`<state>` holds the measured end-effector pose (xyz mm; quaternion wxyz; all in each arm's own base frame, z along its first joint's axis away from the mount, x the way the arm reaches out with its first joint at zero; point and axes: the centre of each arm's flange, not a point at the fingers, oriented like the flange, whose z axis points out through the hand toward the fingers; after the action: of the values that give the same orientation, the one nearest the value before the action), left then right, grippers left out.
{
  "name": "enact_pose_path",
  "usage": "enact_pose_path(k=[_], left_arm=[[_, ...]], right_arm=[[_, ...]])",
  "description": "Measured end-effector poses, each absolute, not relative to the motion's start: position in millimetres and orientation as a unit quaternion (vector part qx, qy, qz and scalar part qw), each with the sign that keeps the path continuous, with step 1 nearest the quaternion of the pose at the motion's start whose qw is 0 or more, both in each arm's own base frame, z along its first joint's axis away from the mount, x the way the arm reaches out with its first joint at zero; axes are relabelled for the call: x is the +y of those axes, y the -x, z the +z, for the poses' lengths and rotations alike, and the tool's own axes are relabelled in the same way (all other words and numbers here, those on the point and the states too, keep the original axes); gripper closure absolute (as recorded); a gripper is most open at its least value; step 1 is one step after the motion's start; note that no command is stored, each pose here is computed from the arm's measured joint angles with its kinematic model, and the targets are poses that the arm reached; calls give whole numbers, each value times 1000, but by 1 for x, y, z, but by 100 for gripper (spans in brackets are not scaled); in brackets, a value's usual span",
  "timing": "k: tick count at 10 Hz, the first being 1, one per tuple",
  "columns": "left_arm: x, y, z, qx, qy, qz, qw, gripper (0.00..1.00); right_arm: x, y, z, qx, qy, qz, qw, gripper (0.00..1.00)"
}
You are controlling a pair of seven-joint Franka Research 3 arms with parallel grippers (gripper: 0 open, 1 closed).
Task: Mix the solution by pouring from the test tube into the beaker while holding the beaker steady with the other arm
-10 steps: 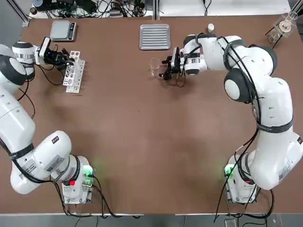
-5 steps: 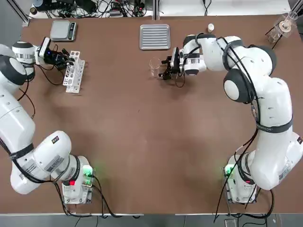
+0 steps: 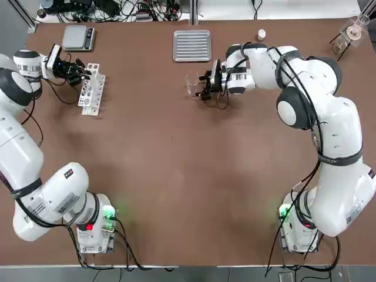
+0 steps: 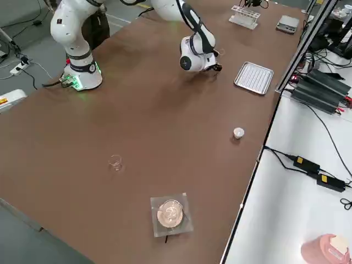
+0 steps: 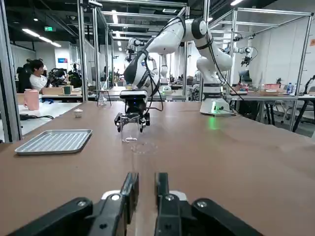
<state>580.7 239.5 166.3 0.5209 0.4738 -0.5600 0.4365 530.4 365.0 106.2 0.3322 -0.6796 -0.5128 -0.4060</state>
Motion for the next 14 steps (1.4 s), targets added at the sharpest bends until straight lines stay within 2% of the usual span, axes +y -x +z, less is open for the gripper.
enact_pose_path(k=[14], left_arm=[[242,-584,196,-570,-469,432,518,78]], right_arm=[[378,-521,105,-516,676,-403,338,0]])
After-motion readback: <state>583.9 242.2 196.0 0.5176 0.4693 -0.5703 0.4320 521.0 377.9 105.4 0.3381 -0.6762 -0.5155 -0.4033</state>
